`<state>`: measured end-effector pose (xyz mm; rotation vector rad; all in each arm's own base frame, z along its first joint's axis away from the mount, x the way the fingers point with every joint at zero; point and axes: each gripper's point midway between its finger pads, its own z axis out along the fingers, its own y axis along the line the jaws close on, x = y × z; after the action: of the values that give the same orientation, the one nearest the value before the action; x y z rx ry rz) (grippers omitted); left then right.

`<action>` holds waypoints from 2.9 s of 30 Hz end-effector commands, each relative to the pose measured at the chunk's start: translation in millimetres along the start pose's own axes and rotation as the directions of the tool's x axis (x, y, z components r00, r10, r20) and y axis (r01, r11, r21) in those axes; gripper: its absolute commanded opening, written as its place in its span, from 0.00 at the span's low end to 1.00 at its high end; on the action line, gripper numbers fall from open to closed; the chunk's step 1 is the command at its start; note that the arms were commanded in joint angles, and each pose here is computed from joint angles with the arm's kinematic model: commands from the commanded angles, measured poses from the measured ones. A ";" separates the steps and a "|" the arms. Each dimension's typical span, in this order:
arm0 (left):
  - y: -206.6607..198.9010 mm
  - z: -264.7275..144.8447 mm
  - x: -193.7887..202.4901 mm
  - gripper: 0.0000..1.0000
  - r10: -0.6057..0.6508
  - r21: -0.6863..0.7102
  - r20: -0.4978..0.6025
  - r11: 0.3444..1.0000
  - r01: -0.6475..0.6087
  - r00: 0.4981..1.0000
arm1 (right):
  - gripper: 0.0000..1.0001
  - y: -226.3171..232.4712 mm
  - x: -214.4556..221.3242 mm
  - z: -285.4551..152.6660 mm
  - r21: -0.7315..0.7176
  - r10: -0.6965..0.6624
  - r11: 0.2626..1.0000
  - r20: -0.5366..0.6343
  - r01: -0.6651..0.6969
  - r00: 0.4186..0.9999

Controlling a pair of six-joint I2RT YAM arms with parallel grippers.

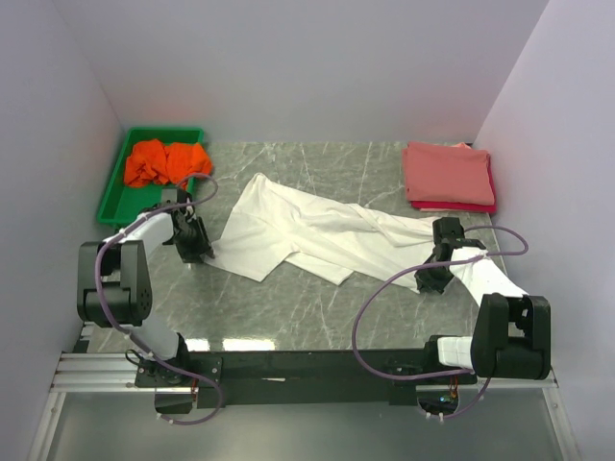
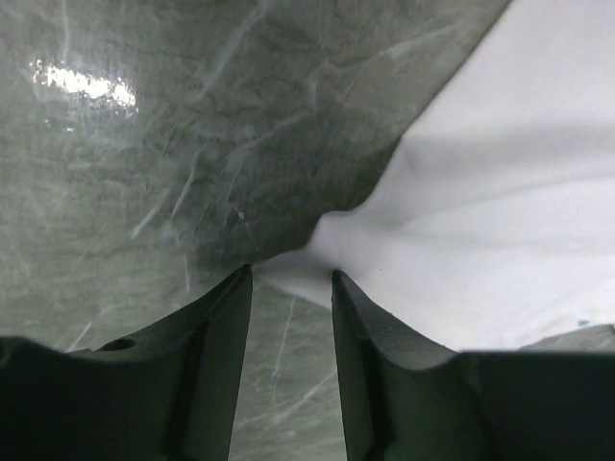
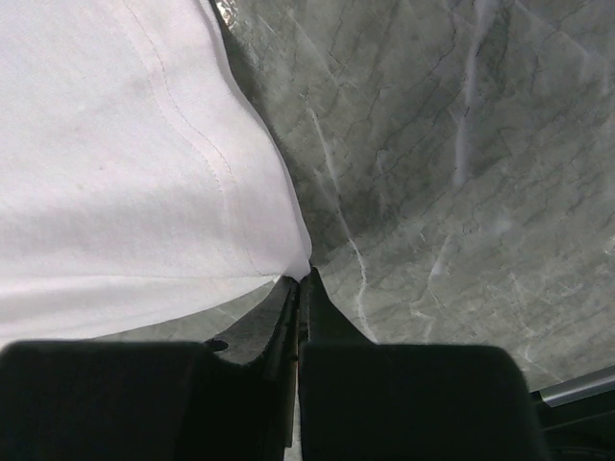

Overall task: Fold and stack the t-shirts
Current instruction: Flatten the tshirt out

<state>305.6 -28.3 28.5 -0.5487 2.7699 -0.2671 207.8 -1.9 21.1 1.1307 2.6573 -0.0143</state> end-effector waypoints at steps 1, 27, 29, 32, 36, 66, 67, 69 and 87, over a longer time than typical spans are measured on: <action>-4.0 6.3 -18.2 0.44 0.034 -0.010 0.044 0.999 -0.033 0.998 | 0.00 -4.1 -8.0 -3.8 0.014 0.008 1.000 0.036 -0.008 0.999; 6.8 11.5 20.6 0.23 0.079 -0.085 -0.038 0.993 -0.082 0.996 | 0.00 -4.2 -6.8 -1.2 0.012 0.015 1.000 0.028 -0.015 0.999; 5.7 13.1 22.7 0.11 0.079 -0.076 -0.049 0.994 -0.083 0.996 | 0.00 -3.7 -7.2 -2.2 0.010 0.013 1.000 0.028 -0.014 1.000; 1.0 11.8 21.7 0.03 0.083 -0.052 -0.047 0.995 -0.086 0.995 | 0.00 -3.1 -6.7 -3.4 0.004 0.015 1.000 0.027 -0.015 1.000; -20.0 0.5 8.7 0.00 0.064 0.040 -0.027 0.997 -0.063 0.998 | 0.00 2.0 -11.8 -13.0 -0.021 0.011 1.000 0.043 -0.010 0.999; -180.4 -483.2 -244.5 0.00 -0.529 0.754 0.646 0.558 -0.347 0.550 | 0.00 95.6 -187.4 -339.7 -0.342 0.041 0.907 0.654 0.247 0.755; -178.2 -495.8 -239.4 0.00 -0.538 0.748 0.656 0.555 -0.363 0.529 | 0.00 92.5 -186.3 -352.4 -0.353 0.056 0.900 0.678 0.258 0.733; -171.5 -531.5 -220.2 0.00 -0.560 0.718 0.696 0.562 -0.411 0.449 | 0.00 88.1 -187.0 -372.1 -0.368 0.086 0.888 0.721 0.274 0.688; -164.6 -663.1 -118.8 0.01 -0.539 0.496 0.830 0.597 -0.631 0.143 | 0.00 30.2 -162.5 -487.2 -0.401 0.257 0.850 0.882 0.342 0.395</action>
<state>213.7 -59.9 729.8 -0.1207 0.9451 -0.7937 198.6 -30.2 546.0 0.5236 1.4342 0.1424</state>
